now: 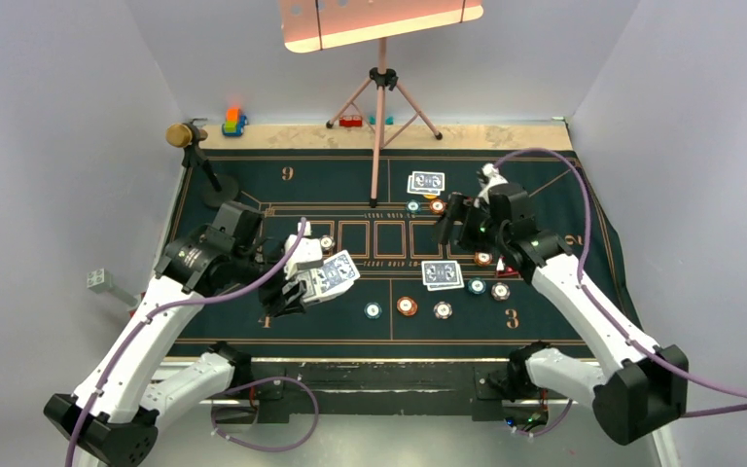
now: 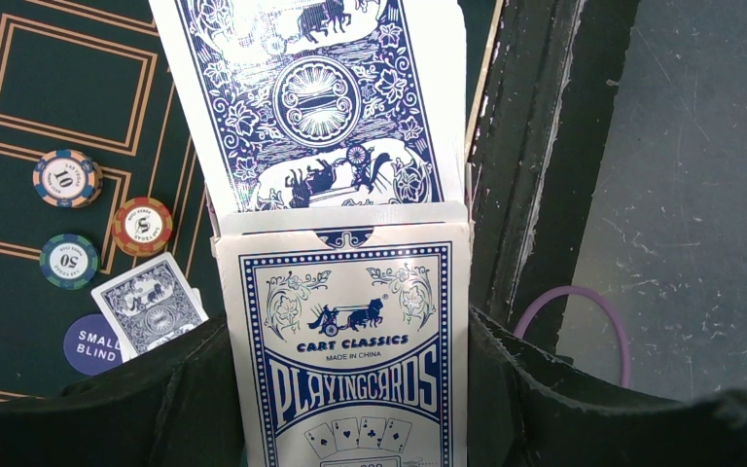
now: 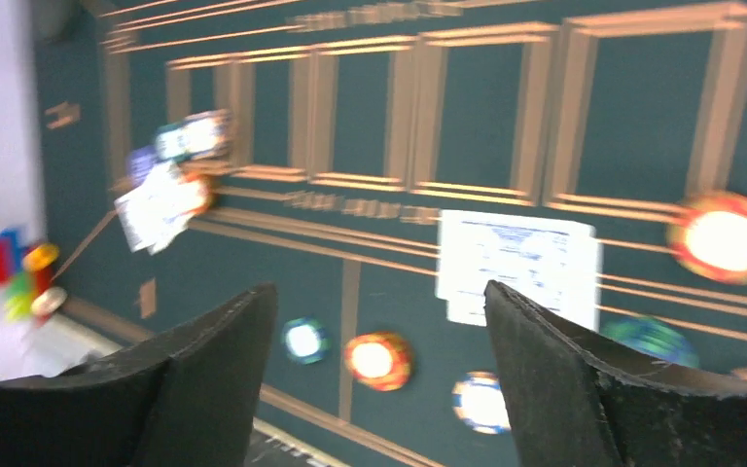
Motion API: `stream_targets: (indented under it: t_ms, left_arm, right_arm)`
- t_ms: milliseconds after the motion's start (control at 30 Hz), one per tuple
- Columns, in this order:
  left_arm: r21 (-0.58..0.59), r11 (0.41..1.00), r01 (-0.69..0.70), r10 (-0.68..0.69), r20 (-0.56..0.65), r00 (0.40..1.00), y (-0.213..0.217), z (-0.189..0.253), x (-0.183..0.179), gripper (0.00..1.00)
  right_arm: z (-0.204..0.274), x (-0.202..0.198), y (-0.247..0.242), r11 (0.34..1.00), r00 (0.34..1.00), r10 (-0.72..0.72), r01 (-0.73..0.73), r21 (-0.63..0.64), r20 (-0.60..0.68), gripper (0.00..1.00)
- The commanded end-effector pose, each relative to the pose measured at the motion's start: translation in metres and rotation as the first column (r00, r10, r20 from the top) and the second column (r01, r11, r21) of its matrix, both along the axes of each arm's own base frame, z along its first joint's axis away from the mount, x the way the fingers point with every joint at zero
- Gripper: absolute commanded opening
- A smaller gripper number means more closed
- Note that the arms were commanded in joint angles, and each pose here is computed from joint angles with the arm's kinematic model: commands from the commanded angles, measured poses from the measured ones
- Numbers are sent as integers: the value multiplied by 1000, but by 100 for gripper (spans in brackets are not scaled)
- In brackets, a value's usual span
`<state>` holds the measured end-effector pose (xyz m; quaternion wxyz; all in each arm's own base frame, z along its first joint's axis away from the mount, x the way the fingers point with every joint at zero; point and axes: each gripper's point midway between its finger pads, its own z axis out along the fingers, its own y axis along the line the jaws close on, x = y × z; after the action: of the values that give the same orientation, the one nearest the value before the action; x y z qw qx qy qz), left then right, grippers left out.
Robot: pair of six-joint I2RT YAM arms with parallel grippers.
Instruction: Distribute texas hold em gaming equipment
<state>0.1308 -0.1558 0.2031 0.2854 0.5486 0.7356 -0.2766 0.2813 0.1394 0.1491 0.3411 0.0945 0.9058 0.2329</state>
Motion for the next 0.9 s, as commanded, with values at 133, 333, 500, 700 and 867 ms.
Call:
stream_targets:
  t_ms: [133,333,500,700,867]
  left_arm:
    - [-49,999,-4,6,37,999,-10,12,12,0]
    - [-43,999,-8,9,39,999,-9,12,14,0]
    - [-42,999,-8,10,40,999,-9,12,14,0]
    - [-37,999,-12,14,48,999,-7,12,14,0]
    - [-43,999,-13,15,45,999,-9,13,14,0]
  right_arm:
    - [135,-53,135,817,865,420,-492,299,275,88]
    - [145,-83,190,694,779,563,-627,354,275,92]
    - [140,-90,217,640,741,617,-669,378,266,93]
    - [132,-93,235,611,716,652,-690,388,248,95]
    - [117,-93,248,603,710,671,-690,399,214,96]
